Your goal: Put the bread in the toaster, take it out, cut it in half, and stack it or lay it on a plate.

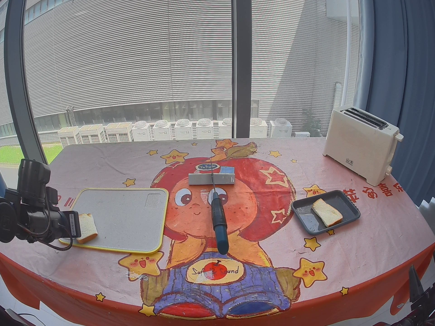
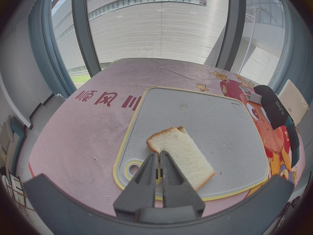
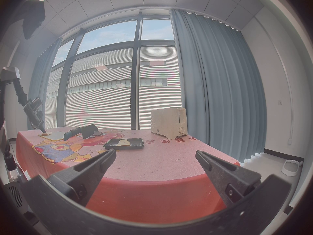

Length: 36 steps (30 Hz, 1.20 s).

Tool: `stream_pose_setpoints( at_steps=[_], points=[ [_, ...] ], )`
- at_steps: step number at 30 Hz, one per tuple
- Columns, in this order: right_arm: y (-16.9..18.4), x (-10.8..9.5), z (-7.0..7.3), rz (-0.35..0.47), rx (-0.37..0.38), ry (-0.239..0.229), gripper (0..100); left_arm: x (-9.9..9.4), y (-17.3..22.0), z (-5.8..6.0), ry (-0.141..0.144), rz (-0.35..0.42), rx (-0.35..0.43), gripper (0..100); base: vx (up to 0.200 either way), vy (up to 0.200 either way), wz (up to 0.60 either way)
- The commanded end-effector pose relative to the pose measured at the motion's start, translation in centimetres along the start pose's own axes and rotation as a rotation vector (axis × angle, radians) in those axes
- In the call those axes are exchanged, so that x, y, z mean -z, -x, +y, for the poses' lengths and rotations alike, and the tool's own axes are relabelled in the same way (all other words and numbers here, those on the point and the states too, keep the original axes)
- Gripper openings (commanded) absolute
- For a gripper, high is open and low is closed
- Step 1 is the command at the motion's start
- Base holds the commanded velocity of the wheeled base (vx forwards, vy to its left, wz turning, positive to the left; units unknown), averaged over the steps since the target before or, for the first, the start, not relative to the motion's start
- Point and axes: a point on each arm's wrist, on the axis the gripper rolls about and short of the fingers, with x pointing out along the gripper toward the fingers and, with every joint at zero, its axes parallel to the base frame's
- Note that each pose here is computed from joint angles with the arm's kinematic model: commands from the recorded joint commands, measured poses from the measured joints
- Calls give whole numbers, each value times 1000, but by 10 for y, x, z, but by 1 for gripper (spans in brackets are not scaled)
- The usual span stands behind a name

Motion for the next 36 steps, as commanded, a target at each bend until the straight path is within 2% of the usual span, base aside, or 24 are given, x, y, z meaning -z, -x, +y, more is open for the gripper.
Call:
stream_pose_setpoints(
  at_steps=[1, 6, 13, 25, 34, 36],
  points=[
    [0, 5, 0, 2, 1, 0, 100, -4, 28, 3, 12, -108, 26, 0, 0, 0, 0],
    [0, 5, 0, 0, 1, 0, 100, -5, 56, 6, 21, -215, 51, 0, 0, 0, 0],
    [0, 5, 0, 0, 1, 0, 100, -4, 72, 8, 14, -277, 67, 0, 0, 0, 0],
    [0, 5, 0, -1, 0, 0, 100, -2, 76, 9, 14, -288, 74, 0, 0, 0, 0],
    [0, 5, 0, 0, 1, 0, 100, -2, 81, 10, 27, -304, 79, 0, 0, 0, 0],
    [0, 5, 0, 2, 1, 0, 100, -2, 81, 10, 27, -309, 79, 0, 0, -200, 0]
  ],
)
